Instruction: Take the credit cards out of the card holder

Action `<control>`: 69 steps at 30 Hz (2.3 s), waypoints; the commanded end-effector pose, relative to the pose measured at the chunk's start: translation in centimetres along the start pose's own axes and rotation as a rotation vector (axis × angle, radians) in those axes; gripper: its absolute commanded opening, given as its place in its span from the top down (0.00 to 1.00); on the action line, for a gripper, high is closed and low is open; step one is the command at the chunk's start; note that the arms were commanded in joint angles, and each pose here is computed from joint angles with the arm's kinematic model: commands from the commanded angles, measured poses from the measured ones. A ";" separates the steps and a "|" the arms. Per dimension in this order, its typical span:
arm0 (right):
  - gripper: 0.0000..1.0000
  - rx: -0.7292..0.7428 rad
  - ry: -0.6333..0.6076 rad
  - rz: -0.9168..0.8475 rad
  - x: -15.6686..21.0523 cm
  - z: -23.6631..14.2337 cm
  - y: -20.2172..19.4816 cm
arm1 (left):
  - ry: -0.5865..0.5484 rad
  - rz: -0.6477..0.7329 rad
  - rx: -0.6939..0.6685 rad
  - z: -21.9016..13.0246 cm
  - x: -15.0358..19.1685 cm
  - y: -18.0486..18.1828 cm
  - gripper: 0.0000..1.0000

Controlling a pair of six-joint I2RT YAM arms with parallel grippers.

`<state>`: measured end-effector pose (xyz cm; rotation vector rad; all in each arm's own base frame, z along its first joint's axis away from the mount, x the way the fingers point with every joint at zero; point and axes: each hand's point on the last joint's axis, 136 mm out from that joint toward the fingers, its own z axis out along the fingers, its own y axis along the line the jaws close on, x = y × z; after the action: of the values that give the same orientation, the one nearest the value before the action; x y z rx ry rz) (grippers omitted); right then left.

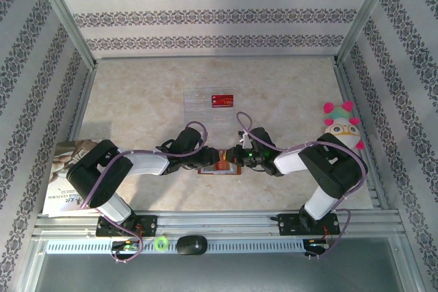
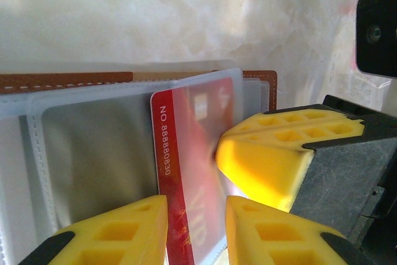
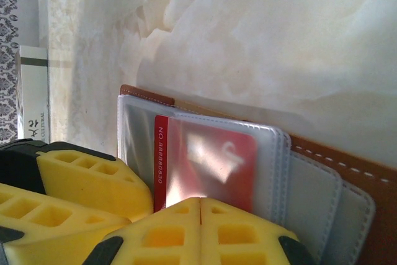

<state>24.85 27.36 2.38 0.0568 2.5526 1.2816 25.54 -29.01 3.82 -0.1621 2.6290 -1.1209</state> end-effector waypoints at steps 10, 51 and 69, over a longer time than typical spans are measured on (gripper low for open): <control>1.00 0.168 0.051 0.042 2.3 -0.2 -3.7 | 0.032 -0.047 -0.241 -0.7 0.6 4.0 0.69; 0.76 0.325 -0.003 0.069 2.2 -2.0 -5.9 | -0.025 0.011 -0.100 -1.8 -0.1 2.5 1.00; 0.67 0.125 -0.071 -0.206 -1.4 -2.4 4.3 | -0.185 0.047 0.086 -8.5 -3.0 0.8 1.00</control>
<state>24.34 26.76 4.54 -0.0142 2.5870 1.0277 25.91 -22.20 8.72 -0.2147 2.4569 -1.0945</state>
